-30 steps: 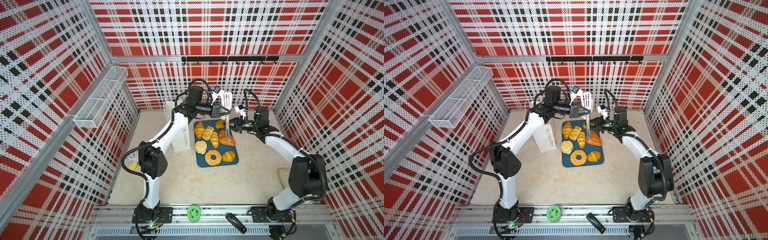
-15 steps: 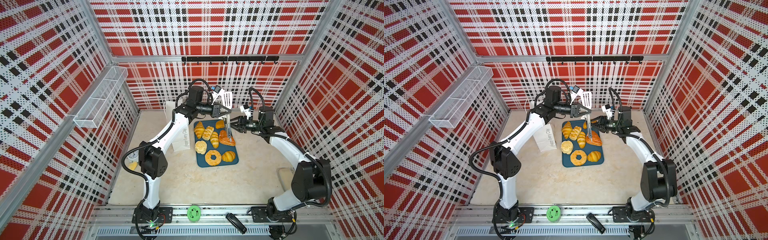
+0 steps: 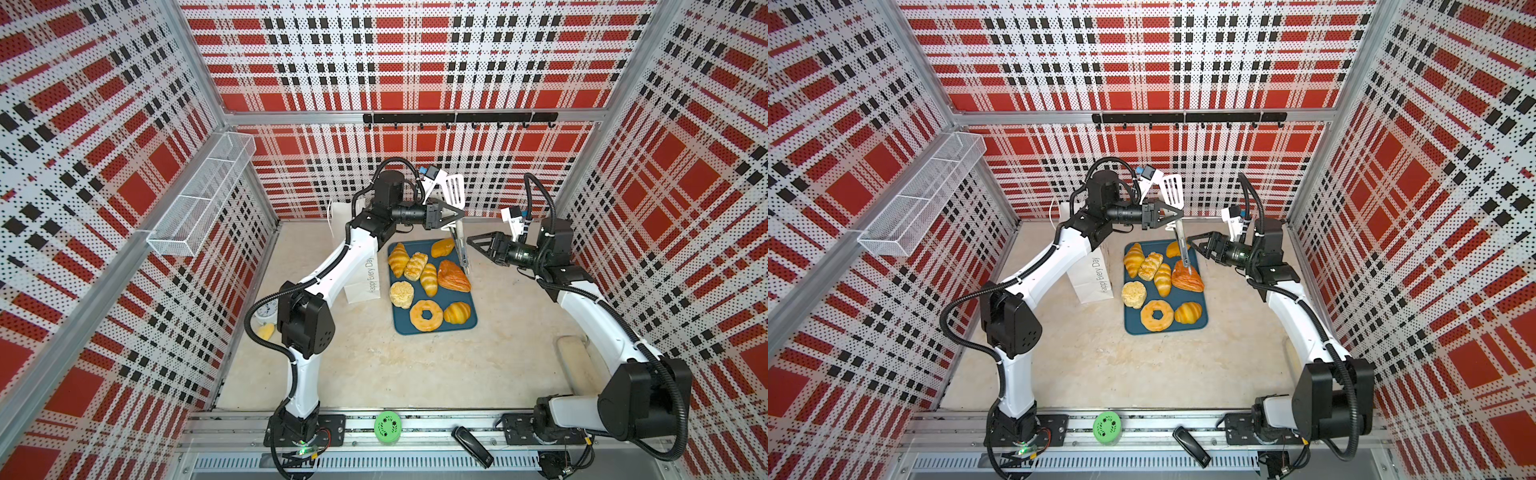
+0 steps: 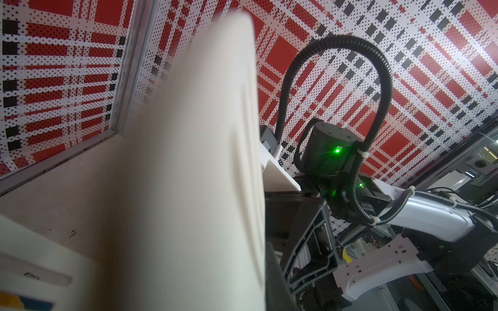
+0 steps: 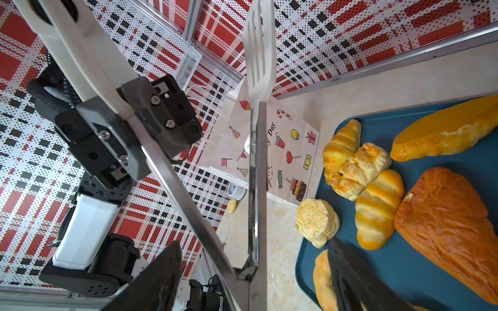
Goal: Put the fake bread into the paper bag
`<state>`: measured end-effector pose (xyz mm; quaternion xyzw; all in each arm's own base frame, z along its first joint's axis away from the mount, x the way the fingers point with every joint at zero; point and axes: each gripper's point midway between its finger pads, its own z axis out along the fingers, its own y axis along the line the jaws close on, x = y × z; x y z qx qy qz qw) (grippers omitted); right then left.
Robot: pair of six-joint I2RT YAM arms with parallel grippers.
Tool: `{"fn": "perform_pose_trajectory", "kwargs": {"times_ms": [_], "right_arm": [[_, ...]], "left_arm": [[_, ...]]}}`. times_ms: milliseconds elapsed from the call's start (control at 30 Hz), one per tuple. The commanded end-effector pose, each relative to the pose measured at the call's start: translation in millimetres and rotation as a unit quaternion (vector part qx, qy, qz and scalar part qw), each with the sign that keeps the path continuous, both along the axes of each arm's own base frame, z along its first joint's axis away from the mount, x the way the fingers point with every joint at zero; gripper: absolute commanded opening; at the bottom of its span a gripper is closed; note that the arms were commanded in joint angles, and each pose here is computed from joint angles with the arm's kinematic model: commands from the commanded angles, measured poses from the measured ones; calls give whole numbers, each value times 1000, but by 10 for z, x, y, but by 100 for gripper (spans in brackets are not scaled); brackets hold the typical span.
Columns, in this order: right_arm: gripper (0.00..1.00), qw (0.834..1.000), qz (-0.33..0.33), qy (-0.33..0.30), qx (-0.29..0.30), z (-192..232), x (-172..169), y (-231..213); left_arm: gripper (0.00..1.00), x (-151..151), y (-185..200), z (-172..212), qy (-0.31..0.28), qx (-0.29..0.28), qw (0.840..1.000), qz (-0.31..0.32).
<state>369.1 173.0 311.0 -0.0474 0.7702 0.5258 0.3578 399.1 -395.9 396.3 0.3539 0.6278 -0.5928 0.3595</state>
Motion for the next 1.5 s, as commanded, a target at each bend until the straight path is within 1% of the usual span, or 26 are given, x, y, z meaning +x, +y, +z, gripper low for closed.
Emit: {"fn": "perform_pose_trajectory", "kwargs": {"times_ms": [0, 133, 567, 833, 1200, 1467], "right_arm": [[89, 999, 5, -51, 6, 211, -65, 2], [91, 999, 12, -50, 15, 216, -57, 35], [92, 997, 35, -66, 37, 328, -9, 237], [91, 995, 48, -80, 45, 421, 49, 387], [90, 993, 48, -89, 56, 515, 117, 439], [88, 993, 48, -90, 60, 585, 120, 447]], "left_arm": [[5, -82, 59, 405, -48, -38, 998, 0], [5, -136, 15, 477, -57, -49, 997, -8], [5, -274, -77, 513, -72, -64, 995, -17], [2, -337, -81, 568, -66, -87, 994, -19], [0, -382, -18, 717, -67, -129, 989, -13], [0, -438, -10, 785, -61, -153, 986, -23]]}}
